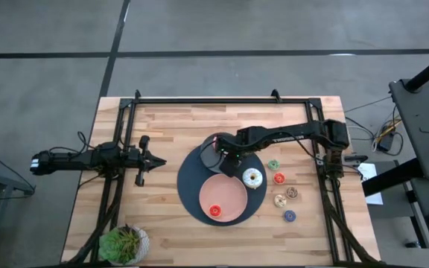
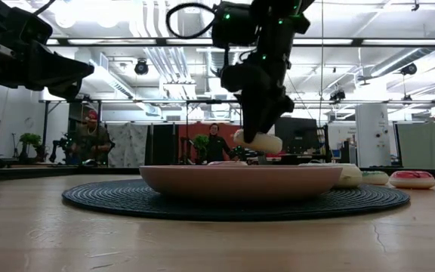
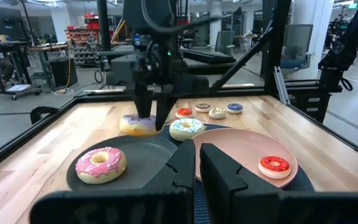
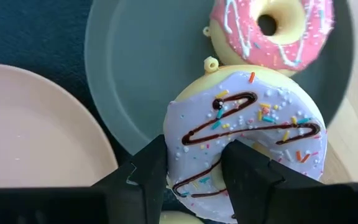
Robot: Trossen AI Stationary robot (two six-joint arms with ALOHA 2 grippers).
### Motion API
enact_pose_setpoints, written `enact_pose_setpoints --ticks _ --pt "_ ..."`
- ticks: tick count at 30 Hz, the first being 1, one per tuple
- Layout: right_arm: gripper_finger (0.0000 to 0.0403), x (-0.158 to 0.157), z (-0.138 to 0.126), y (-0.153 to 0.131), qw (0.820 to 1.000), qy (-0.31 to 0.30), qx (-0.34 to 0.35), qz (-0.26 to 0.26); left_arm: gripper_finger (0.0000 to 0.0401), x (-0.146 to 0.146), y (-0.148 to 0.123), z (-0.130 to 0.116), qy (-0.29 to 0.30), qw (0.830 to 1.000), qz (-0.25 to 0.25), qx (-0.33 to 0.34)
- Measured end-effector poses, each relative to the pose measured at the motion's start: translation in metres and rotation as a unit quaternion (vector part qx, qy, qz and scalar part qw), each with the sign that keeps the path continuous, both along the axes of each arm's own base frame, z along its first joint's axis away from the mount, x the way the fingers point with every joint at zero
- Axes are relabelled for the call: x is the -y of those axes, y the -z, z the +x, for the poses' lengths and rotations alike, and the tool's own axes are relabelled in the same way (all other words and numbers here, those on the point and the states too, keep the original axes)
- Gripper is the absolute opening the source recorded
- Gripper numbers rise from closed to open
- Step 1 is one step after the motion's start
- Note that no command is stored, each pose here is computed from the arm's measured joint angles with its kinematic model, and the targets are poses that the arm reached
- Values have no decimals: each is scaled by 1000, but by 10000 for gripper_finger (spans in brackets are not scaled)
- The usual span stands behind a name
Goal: Pick & Place donuts
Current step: Put the big purple doughnut into the gray plate
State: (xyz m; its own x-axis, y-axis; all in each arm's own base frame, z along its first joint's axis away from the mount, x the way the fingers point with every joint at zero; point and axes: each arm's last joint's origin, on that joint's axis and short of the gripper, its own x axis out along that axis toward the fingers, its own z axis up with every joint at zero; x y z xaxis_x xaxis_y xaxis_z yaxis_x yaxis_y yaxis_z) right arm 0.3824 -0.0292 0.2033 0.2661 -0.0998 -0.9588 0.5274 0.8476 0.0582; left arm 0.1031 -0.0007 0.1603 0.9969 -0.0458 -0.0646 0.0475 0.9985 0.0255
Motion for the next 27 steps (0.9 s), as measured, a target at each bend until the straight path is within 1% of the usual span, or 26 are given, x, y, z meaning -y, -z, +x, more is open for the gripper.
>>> enact_pose_setpoints --ticks 7,11,18,27 --pt "123 2 7 17 1000 -10 -22 -1 0 0 0 0 0 1000 0 0" --pt "125 3 8 24 999 -9 -31 0 0 0 0 0 0 1000 0 0" --pt "132 6 9 27 999 -9 -34 -1 0 0 0 0 0 1000 0 0" --pt "123 8 9 29 999 -7 -34 -1 0 0 0 0 0 1000 0 0"
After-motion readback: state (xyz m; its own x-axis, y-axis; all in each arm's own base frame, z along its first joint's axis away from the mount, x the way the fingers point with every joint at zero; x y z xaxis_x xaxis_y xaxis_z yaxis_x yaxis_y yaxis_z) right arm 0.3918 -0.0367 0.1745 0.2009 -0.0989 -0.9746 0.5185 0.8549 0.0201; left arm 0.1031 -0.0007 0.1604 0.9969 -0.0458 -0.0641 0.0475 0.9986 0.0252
